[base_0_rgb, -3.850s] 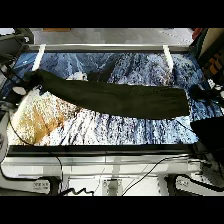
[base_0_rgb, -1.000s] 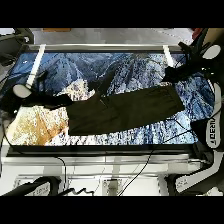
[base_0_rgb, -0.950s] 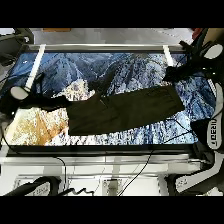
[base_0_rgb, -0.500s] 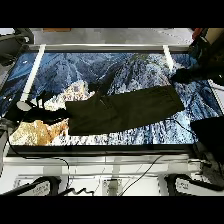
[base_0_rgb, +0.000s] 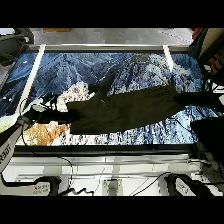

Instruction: Fold the clothes and pants, and hang the long-sleeved shirts on hangers.

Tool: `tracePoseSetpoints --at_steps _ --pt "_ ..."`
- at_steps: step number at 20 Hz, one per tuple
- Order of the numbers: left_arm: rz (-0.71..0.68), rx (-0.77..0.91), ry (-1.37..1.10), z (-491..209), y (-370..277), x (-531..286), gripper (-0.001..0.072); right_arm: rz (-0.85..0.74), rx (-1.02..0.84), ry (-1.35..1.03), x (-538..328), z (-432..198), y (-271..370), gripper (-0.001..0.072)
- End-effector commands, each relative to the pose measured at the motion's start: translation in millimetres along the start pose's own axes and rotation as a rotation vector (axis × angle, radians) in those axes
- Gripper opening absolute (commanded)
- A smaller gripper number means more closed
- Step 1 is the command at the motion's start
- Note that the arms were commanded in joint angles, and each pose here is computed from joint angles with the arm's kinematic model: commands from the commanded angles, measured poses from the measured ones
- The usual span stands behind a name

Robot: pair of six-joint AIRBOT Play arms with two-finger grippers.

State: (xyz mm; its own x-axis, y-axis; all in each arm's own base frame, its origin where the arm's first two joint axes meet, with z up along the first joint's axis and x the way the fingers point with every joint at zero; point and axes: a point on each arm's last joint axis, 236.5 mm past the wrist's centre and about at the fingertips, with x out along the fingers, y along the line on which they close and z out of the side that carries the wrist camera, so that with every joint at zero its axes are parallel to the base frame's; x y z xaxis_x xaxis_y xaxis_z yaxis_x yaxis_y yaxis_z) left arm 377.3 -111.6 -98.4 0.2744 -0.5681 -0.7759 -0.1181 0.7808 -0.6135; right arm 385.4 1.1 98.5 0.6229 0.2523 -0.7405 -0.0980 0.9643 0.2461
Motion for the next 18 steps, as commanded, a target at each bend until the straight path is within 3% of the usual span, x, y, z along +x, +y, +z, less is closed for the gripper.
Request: tracePoseSetpoints --at_steps 1,4,10,18 --pt "-0.033 0.019 -0.024 4 -20 13 0.0015 0.069 0.113 -0.13 9 27 10 0.0037" --pt "-0.036 0.13 -0.025 10 -39 -5 0.0015 0.182 0.248 -0.253 7 60 30 0.0037" --pt "0.057 0.523 -0.099 20 -99 -113 0.0014 0.282 0.178 -0.173 60 44 110 0.0036" --pt "0.042 0.706 -0.357 9 -166 -210 0.0015 0.463 0.093 0.161 170 -81 305 0.0036"
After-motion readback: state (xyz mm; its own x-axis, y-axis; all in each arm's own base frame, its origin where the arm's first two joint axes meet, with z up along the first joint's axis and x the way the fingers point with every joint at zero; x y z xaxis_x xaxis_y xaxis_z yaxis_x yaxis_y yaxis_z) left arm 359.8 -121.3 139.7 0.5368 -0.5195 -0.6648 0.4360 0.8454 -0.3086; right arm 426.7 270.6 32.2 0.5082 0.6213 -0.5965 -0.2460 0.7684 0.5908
